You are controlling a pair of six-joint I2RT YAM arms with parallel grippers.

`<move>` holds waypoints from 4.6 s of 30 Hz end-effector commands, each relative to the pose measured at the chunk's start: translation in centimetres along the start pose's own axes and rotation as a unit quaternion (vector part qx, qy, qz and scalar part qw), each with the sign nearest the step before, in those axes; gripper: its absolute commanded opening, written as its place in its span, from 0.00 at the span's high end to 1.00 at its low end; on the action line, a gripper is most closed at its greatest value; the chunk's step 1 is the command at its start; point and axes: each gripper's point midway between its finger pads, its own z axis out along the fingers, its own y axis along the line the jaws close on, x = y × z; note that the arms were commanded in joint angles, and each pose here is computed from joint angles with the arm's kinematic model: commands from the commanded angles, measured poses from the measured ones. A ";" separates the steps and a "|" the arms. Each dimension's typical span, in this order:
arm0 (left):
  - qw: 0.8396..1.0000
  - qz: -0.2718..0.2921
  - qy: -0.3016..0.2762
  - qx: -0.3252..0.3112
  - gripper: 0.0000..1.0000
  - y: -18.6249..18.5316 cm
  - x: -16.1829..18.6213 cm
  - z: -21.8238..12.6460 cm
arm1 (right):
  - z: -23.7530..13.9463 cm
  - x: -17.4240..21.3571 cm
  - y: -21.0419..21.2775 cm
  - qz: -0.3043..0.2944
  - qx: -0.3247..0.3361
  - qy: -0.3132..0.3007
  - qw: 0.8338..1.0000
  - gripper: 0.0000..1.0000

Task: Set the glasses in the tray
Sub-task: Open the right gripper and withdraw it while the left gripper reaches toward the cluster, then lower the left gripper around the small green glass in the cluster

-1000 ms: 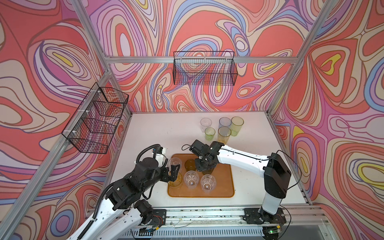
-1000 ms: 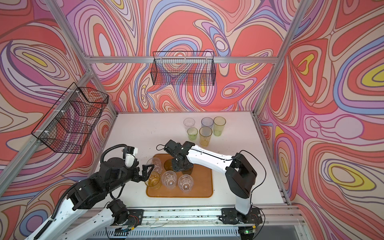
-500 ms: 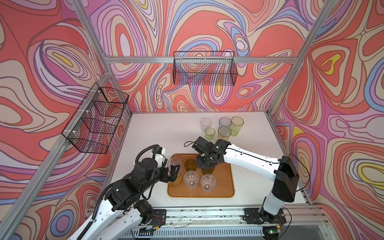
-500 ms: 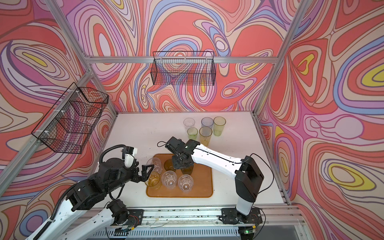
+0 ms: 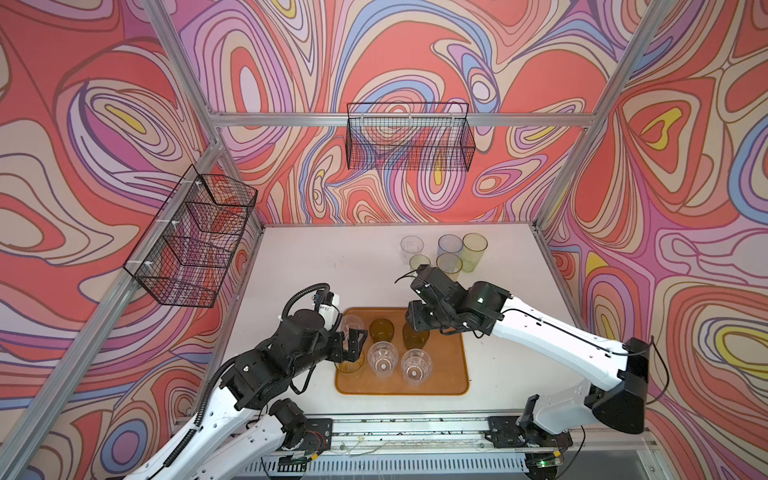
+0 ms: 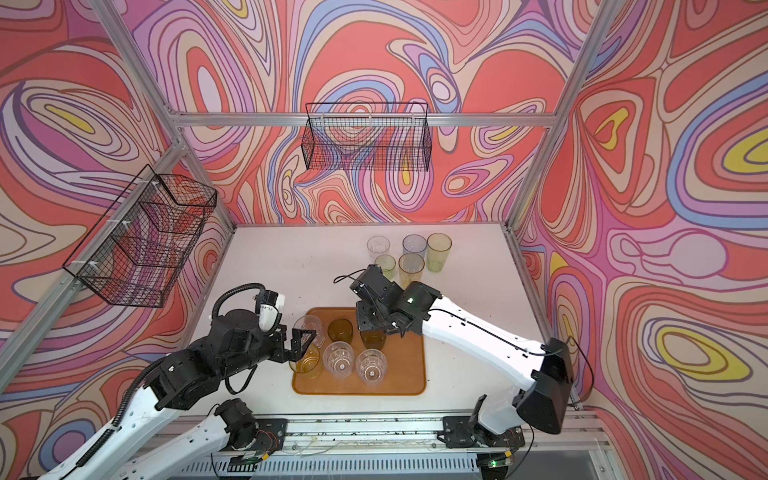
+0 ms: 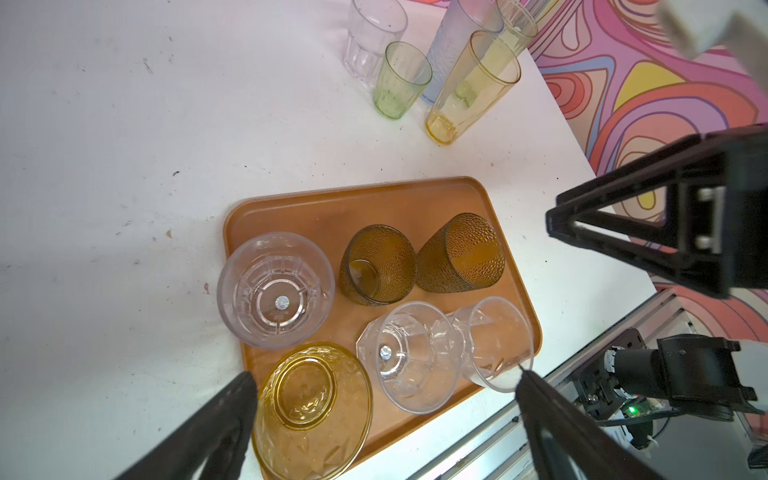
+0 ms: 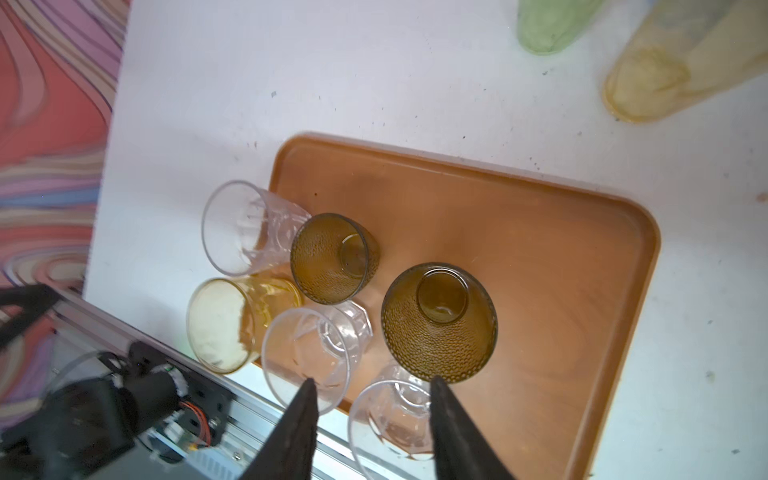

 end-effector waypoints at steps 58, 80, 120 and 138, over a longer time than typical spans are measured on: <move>0.996 0.004 0.066 -0.056 0.07 -6.1 -11.0 22.4 | -6.9 -3.7 -13.1 0.078 -0.125 -0.201 0.969 0.01; 0.993 -0.009 0.085 -0.076 0.15 -4.9 -11.7 26.5 | -5.4 -3.2 -16.4 0.148 -0.223 -0.189 0.945 0.02; 0.985 -0.028 0.112 -0.129 0.57 -0.6 -11.7 34.1 | -5.2 -1.2 -17.0 0.143 -0.199 -0.186 0.952 0.02; 0.980 -0.010 0.123 -0.158 0.71 1.2 -11.0 35.1 | -4.7 -0.7 -17.3 0.152 -0.191 -0.179 0.953 0.02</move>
